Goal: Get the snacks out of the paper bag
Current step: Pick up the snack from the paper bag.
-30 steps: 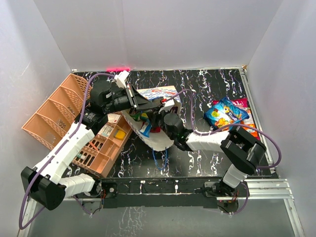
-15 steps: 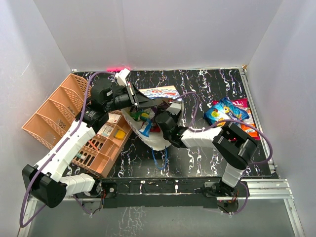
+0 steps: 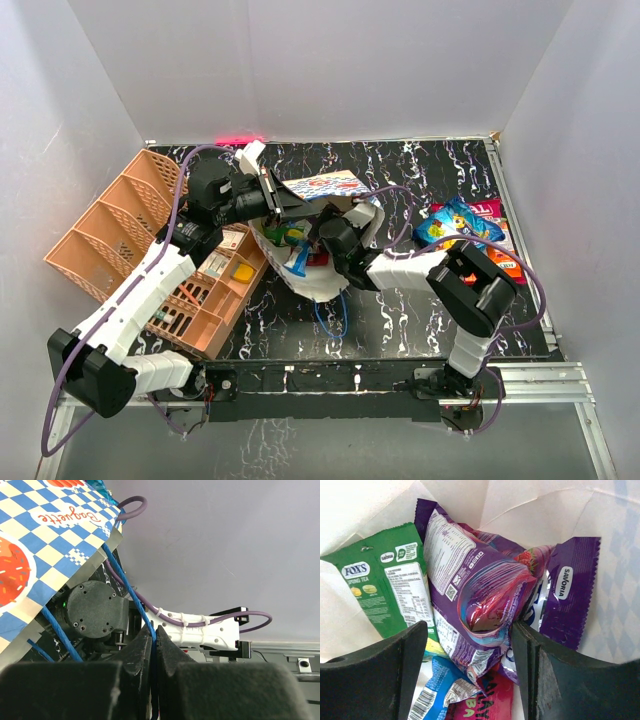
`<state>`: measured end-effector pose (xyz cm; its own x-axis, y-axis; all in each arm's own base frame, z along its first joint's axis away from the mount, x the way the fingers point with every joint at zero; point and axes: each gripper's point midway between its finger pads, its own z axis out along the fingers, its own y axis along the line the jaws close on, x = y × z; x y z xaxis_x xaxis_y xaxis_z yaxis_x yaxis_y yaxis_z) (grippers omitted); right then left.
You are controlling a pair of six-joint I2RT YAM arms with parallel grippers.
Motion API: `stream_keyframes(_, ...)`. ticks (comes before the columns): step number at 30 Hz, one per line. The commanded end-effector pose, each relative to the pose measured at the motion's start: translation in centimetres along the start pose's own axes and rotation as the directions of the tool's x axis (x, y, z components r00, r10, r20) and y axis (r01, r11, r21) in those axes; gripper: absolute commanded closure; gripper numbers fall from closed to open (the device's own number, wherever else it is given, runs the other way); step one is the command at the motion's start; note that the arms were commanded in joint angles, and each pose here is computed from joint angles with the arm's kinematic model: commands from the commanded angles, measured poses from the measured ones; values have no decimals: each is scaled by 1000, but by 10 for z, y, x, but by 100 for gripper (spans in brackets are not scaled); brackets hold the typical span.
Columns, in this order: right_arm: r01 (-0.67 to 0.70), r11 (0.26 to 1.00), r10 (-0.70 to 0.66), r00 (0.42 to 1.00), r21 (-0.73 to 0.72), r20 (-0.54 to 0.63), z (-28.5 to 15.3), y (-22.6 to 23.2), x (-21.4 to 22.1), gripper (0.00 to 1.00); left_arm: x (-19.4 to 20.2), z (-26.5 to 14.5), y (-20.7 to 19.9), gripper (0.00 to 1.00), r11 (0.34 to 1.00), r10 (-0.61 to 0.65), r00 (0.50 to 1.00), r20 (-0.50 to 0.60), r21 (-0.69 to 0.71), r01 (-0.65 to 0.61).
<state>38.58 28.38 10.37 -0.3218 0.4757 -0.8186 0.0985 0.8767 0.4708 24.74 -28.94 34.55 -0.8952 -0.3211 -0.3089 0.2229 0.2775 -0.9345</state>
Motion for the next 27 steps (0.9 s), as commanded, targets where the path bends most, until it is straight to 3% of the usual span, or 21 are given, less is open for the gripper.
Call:
stream_keyframes(1,-179,983,180,984,-50,11,12,7,-19,30,2,-11,-32,100,994,58,998,-3,88,-57)
stream_keyframes(4,-208,969,210,978,-132,1,16,16,-27,30,3,-12,-33,100,995,59,998,-8,85,-58)
stream_keyframes(10,-218,968,218,976,-126,-14,24,17,-26,27,3,-13,-33,100,994,61,998,-4,86,-61)
stream_keyframes(22,-217,971,220,975,104,-13,33,-20,-12,13,4,-13,-32,100,995,60,998,-8,78,-59)
stream_keyframes(24,-214,973,216,976,91,-8,35,-17,-14,5,4,-13,-32,100,995,60,998,-8,79,-59)
stream_keyframes(27,-198,980,197,980,-24,-17,45,4,-17,4,4,-13,-32,100,995,60,998,-9,78,-60)
